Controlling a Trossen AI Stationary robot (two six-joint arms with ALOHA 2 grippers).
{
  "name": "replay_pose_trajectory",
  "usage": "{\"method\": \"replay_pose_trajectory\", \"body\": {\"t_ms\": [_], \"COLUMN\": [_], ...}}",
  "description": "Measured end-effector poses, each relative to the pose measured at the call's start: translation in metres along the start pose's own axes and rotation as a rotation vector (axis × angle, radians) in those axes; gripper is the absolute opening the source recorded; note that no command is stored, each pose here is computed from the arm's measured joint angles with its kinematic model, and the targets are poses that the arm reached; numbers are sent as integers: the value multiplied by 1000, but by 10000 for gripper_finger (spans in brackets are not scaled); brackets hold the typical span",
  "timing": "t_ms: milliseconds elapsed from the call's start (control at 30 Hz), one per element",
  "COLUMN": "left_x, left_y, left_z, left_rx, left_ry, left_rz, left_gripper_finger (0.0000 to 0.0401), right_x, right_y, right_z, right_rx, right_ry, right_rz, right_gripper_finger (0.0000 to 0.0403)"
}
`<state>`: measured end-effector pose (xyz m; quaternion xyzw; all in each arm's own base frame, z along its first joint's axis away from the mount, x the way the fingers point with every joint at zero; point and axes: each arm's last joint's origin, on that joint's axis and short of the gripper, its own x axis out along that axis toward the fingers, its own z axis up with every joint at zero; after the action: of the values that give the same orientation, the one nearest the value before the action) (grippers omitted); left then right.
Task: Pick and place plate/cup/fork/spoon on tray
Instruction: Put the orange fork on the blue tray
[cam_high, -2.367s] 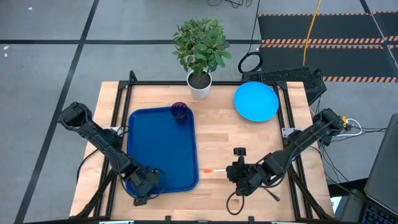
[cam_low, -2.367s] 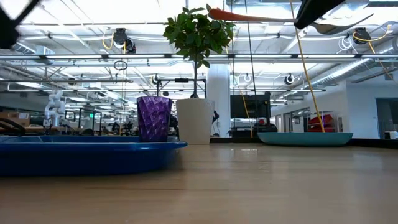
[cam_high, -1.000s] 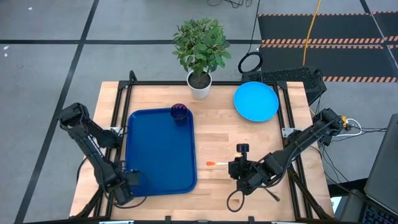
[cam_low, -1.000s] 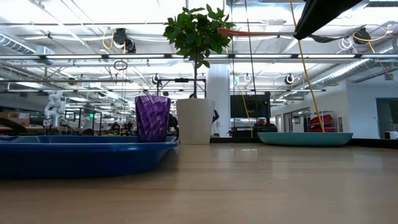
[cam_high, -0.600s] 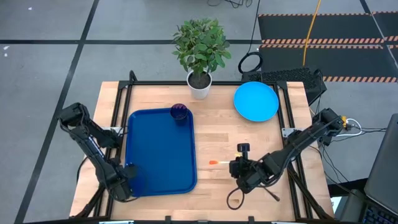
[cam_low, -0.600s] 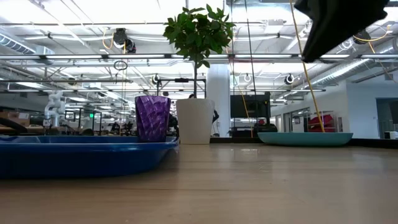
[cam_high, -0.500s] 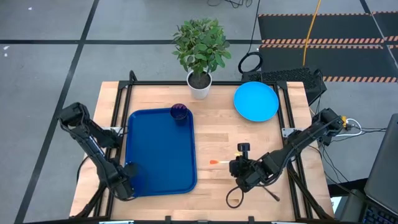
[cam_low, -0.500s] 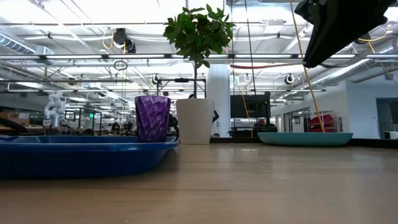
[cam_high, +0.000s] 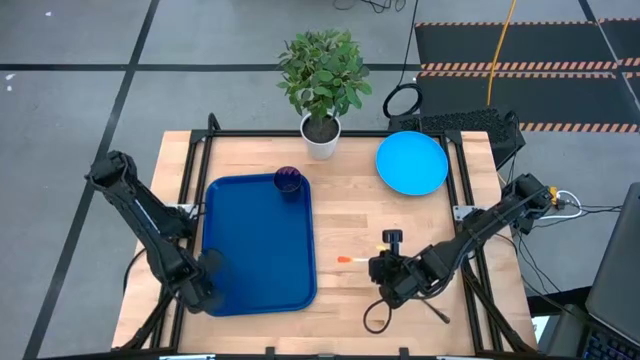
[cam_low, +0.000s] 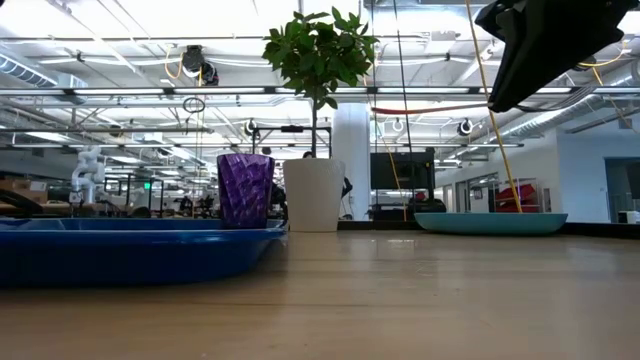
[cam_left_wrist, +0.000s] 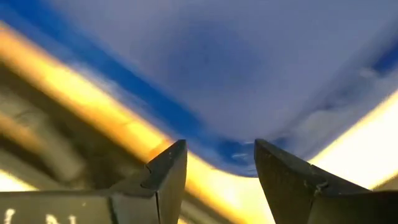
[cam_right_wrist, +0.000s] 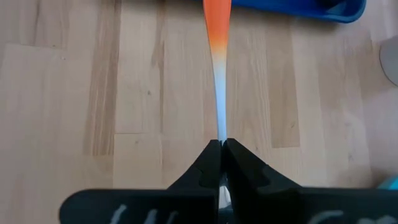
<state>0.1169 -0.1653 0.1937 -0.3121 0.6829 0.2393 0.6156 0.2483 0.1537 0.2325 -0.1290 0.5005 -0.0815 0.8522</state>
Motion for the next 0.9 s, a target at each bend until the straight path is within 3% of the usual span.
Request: {"method": "replay_pose_trajectory", "body": {"t_ms": [233,367,533,733,900], "left_x": [3,20,40,43,48], "left_y": [13,24,34,37,31], "left_z": [-3,-4,0,2,1], "left_rx": [-27,8,53,65,75], "left_ry": [14,66,86,57,53], "left_rz": [127,172,172,186,123], "left_gripper_finger": [188,188,188,188,186], "right_x": [-1,-1,-1,-1,-1], "right_y": [2,2,2,3,4], "right_z": [-1,-1,-1,1,2], "right_rx": [-11,-17,-14,-2,8], "right_ry": [-2,-2,-3,-19,-34], "right_rz": [4,5,5,13,20], "right_gripper_finger": [0,0,0,0,0]}}
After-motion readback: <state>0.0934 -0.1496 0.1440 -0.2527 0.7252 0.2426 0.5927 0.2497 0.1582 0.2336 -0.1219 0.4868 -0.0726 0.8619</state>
